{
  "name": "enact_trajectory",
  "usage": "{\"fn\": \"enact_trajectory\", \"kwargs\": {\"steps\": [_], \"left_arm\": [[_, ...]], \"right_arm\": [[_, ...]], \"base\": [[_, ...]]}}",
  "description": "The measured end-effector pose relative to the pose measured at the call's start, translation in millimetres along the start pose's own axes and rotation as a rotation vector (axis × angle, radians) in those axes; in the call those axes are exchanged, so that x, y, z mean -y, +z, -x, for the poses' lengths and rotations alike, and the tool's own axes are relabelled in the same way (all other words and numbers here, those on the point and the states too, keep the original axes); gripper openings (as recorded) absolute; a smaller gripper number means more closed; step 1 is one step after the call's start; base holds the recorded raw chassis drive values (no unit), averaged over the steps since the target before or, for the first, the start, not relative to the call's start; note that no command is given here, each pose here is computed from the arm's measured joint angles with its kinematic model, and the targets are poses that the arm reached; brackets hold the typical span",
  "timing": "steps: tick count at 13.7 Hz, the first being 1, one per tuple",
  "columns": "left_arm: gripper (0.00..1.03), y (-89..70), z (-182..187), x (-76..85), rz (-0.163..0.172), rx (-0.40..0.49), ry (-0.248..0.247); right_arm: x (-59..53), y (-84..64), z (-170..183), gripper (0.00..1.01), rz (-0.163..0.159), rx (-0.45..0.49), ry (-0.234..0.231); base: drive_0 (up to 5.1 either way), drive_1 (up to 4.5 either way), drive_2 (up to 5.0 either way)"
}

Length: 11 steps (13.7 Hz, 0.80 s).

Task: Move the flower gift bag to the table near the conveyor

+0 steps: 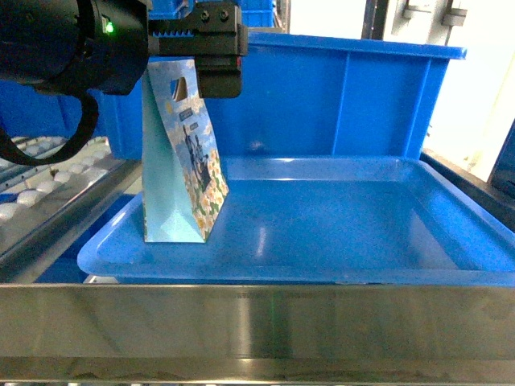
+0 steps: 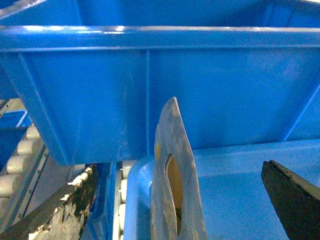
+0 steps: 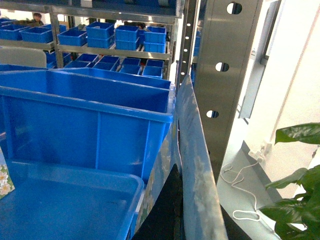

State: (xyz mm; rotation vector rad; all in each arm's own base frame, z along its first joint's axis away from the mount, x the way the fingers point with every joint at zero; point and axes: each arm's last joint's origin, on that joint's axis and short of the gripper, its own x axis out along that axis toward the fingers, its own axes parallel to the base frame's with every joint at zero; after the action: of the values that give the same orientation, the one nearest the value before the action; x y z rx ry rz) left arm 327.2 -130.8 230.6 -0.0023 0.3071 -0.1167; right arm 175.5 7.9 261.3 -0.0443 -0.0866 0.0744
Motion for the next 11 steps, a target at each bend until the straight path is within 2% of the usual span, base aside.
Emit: {"fn": "enact_trajectory", "kwargs": {"steps": [2,3,7,8,11], "left_arm": [[0.98,-8.4,-7,0.0,0.011,-0.044,0.008],[0.93,-9.9,-8,-0.1,0.016,-0.052,0.008],[0.5,-14.7,-12,-3.0,0.047,-0.084,0.014],[0.39,-14.0,-13,-3.5,0.048,-0.071,0.037],[0.07,-16.8,-9,-4.3,0.03,-0.045,0.048]], "right_arm": [[0.0,0.0,0,0.02,0.0,0.0,0.0],[0.0,0.0,0,0.02,0.0,0.0,0.0],[0.0,0.0,0,0.02,0.0,0.0,0.0],[0.0,0.0,0,0.02,0.0,0.0,0.0],[0.0,0.0,0,0.02,0.0,0.0,0.0]], "base": [[0.0,0.0,0.0],[0.0,0.0,0.0],[0.0,0.0,0.0],[0.0,0.0,0.0],[0.0,0.0,0.0]]}}
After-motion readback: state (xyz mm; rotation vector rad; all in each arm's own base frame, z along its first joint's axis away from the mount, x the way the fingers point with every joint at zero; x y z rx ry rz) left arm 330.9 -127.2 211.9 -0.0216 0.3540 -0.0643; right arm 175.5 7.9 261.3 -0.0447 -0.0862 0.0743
